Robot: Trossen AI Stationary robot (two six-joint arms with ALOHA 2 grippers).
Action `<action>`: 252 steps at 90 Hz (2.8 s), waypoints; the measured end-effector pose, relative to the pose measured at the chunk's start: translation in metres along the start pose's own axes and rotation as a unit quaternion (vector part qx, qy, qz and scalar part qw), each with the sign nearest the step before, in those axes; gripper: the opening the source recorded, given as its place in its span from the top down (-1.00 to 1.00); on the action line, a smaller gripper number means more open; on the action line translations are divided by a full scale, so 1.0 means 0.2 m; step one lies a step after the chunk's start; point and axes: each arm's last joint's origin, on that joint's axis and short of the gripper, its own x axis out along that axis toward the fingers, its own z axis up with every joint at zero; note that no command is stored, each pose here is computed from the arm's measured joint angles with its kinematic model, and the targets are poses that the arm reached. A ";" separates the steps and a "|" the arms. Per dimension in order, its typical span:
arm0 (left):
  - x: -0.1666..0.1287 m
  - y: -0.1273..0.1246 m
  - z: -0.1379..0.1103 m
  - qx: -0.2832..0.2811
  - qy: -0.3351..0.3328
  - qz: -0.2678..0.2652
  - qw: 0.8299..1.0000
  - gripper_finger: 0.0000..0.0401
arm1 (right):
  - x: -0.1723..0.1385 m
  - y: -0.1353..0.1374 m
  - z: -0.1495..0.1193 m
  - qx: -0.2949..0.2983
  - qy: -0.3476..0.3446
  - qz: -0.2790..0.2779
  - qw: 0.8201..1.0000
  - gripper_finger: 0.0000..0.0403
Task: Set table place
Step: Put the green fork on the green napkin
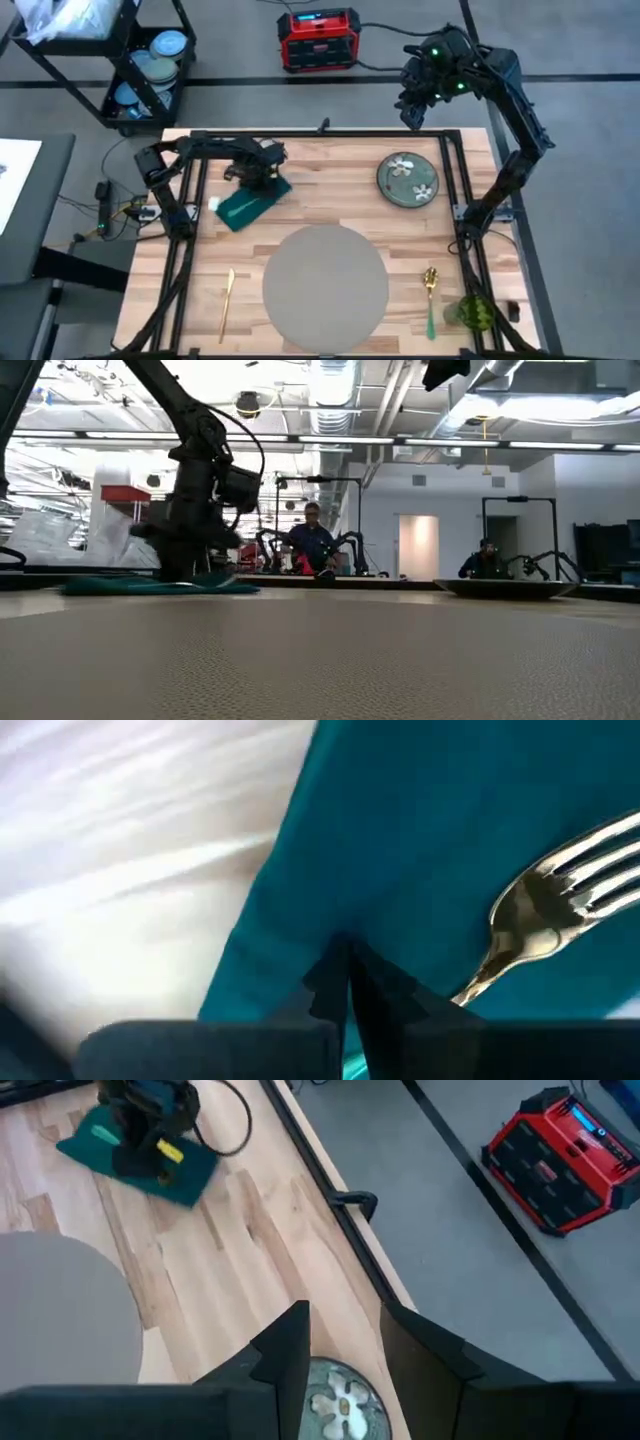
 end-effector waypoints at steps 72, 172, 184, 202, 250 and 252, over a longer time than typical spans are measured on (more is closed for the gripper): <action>0.03 0.28 -0.48 -0.249 0.040 -0.040 0.967 1.00 | 0.00 0.01 -0.01 -0.012 0.011 0.006 1.000 0.44; 0.13 0.17 -0.53 -0.229 -0.041 -0.013 0.973 1.00 | 0.00 0.02 0.01 -0.032 -0.010 0.002 0.999 0.44; 0.13 0.19 -0.56 -0.270 -0.027 -0.003 0.963 1.00 | 0.00 0.02 0.01 -0.031 -0.010 0.002 0.999 0.44; 0.11 0.20 -0.58 -0.285 -0.018 -0.020 0.958 1.00 | 0.00 0.02 0.01 -0.029 -0.009 0.003 1.000 0.44; 0.11 0.18 -0.61 -0.324 0.006 -0.024 0.946 1.00 | 0.00 0.02 -0.01 -0.029 0.012 0.008 0.999 0.44; 0.11 0.18 -0.61 -0.325 0.005 -0.024 0.945 1.00 | 0.00 0.02 -0.01 -0.030 0.012 0.008 0.999 0.44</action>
